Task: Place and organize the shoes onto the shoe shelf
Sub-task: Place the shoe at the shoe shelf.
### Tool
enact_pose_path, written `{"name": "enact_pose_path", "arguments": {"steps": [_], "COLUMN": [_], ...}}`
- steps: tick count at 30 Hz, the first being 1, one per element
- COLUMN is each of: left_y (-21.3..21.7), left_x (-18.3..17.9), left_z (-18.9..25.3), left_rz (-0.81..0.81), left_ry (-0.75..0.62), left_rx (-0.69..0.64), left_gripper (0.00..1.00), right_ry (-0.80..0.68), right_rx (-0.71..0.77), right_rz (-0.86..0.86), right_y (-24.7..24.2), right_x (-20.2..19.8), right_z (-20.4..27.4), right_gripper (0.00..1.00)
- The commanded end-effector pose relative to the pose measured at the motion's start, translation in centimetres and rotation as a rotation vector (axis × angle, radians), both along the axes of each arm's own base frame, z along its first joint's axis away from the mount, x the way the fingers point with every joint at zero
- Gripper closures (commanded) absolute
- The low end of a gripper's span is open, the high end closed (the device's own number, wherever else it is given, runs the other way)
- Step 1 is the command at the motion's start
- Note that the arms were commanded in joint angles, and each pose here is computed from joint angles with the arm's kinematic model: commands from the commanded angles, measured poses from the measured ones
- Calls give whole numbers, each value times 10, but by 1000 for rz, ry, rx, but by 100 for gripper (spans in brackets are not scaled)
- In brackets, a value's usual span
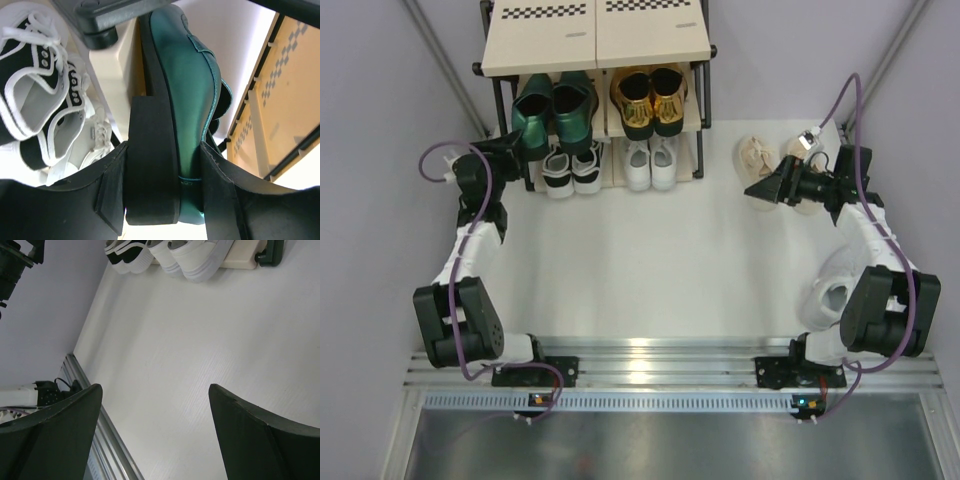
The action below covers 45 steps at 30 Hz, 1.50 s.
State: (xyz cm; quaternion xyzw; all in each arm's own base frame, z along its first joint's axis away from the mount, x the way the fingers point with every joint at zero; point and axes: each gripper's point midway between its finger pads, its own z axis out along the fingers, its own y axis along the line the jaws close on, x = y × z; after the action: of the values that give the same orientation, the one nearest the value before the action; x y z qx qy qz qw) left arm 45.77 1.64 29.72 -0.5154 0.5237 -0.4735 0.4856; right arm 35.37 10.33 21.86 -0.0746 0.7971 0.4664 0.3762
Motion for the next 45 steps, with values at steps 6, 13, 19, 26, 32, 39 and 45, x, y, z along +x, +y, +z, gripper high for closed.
{"name": "enact_pose_path", "arguments": {"steps": [6,13,19,26,32,39,45], "left_y": [-3,-21,-29,-33,-35,-35,-36], "left_x": [16,13,9,1,4,4,4], "left_z": [77,67,55,35,22,24,23], "left_rz": [-7,-60,-63,-56,-70,-73,-78], "left_ry": [-253,-233,-211,-167,-136,-132,-125], "left_rx": [20,2,-10,-29,-46,-33,-37], "left_gripper": [100,100,100,100,64,26,7], "right_ry": [-110,-100,-102,-105,-109,-113,-118], "right_rx": [-31,-25,-31,-23,-20,-15,-14], "right_rz": [-1,-12,0,-4,-7,-10,-9], "right_y": [-4,-5,-4,-4,-4,-4,-4], "right_x": [9,11,7,8,11,9,10], "right_z": [28,25,24,26,29,30,32], "right_gripper": [12,13,12,12,12,12,12]}}
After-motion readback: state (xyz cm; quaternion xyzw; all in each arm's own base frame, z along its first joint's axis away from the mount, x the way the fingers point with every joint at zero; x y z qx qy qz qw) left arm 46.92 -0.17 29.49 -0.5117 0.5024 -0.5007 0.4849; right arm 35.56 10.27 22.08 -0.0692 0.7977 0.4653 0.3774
